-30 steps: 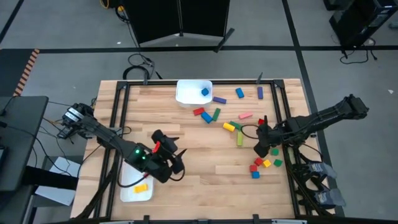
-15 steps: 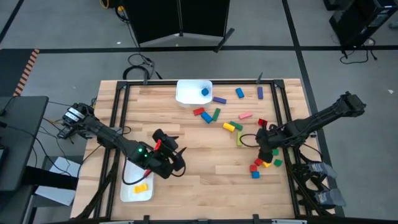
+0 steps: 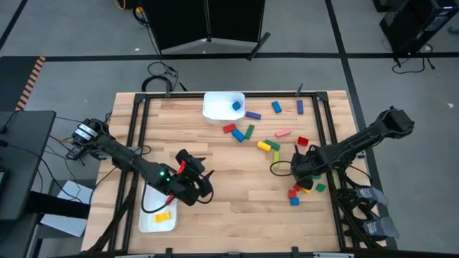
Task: Sort blocks by size
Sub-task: Put the yellow cube block into the top white bin
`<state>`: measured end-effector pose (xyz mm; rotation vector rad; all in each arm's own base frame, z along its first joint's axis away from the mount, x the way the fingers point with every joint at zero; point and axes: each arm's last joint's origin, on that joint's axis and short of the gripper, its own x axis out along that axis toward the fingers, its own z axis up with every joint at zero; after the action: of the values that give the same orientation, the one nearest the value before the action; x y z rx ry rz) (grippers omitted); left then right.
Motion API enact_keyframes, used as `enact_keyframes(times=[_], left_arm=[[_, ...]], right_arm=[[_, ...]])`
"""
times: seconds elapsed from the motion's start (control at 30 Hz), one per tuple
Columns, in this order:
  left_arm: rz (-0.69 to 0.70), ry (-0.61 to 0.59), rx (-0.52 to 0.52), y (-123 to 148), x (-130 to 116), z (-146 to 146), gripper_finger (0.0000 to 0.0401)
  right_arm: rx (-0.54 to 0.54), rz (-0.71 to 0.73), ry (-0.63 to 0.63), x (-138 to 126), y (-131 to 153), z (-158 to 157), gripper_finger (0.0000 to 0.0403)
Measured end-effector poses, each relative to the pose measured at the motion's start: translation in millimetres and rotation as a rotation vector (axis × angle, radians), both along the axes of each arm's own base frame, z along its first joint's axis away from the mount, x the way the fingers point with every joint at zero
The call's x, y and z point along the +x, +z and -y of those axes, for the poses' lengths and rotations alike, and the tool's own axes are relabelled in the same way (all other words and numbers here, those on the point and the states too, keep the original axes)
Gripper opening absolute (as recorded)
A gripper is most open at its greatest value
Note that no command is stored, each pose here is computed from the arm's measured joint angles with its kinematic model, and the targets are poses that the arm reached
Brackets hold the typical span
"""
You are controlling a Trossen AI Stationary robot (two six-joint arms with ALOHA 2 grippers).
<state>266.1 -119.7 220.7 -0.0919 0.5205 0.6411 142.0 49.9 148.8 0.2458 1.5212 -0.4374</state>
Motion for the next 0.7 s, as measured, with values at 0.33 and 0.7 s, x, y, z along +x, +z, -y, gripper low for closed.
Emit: enact_keyframes(times=[0.33,0.7], left_arm=[[-0.005,0.000,0.003,-0.3,-0.4,-0.2,0.0284],[0.004,0.018,0.009,0.2,1.5,-3.6,0.0284]], right_arm=[[0.009,-0.034,0.036,12.5,-15.0,-5.3,0.0173],[-0.253,0.330,0.022,55.7,33.6,10.8,0.0146]])
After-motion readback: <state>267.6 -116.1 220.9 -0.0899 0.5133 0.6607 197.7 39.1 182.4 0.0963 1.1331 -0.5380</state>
